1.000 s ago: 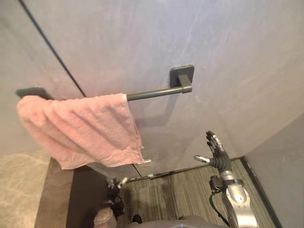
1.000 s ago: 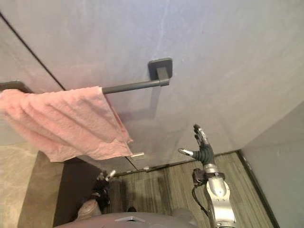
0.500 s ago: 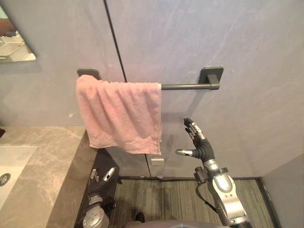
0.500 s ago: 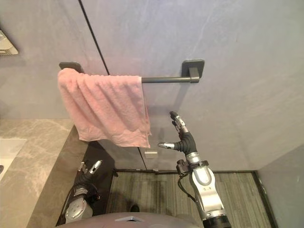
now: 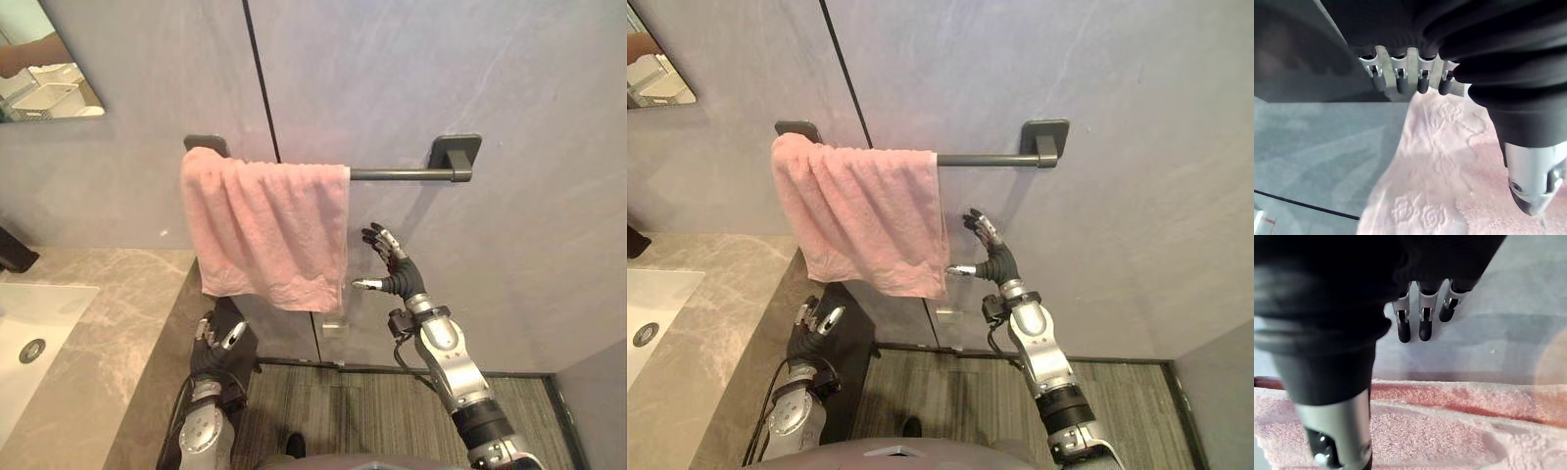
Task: Organize washtable
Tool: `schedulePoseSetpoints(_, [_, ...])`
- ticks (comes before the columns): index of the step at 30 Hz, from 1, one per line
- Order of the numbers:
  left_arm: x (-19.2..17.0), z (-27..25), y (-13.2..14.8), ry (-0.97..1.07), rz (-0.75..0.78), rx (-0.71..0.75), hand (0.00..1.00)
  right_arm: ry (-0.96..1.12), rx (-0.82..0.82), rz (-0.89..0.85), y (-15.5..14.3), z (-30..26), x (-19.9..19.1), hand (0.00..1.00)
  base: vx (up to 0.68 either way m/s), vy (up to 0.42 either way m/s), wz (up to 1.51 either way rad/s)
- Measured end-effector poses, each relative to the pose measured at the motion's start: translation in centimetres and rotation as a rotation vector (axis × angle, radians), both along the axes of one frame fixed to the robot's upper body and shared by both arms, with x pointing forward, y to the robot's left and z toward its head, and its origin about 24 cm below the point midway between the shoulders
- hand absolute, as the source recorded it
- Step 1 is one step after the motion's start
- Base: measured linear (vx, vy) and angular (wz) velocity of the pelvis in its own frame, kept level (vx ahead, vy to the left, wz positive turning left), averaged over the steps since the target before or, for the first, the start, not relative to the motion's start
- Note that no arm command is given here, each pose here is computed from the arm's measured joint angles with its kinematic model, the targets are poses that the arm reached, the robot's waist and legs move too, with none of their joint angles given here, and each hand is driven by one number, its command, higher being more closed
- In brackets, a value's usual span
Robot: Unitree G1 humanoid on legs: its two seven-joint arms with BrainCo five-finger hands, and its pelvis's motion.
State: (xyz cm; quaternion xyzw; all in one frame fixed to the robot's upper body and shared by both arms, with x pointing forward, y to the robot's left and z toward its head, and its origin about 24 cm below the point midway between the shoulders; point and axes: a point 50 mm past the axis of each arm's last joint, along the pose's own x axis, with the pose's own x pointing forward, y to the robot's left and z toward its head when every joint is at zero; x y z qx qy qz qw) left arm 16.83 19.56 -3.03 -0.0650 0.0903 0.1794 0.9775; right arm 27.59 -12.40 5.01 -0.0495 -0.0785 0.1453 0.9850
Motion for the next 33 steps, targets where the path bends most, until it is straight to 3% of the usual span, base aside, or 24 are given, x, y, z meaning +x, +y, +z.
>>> schedulePoseSetpoints(5, [0.6, 0.7, -0.6, -0.039, -0.033, -0.007, 0.0, 0.029, -0.031, 0.028, 0.8, -0.2, 1.1, 0.0, -0.01, 0.0, 0.05])
schedulePoseSetpoints(17, [1.9, 2.3, -1.2, -0.117, -0.062, -0.016, 0.0, -0.017, -0.081, 0.21, 6.3, 1.9, 3.2, 0.0, 0.01, -0.001, 0.04])
schedulePoseSetpoints(18, [2.0, 2.3, -1.4, -0.117, -0.066, -0.017, 0.0, -0.026, -0.082, 0.221, 6.6, 2.2, 3.3, 1.0, 0.0, 0.0, 0.0])
schedulePoseSetpoints(33, [2.9, 3.0, -1.9, -0.148, -0.072, -0.016, 0.0, -0.034, -0.003, 0.189, 7.3, 4.0, 4.8, 1.0, -0.01, 0.01, 0.0])
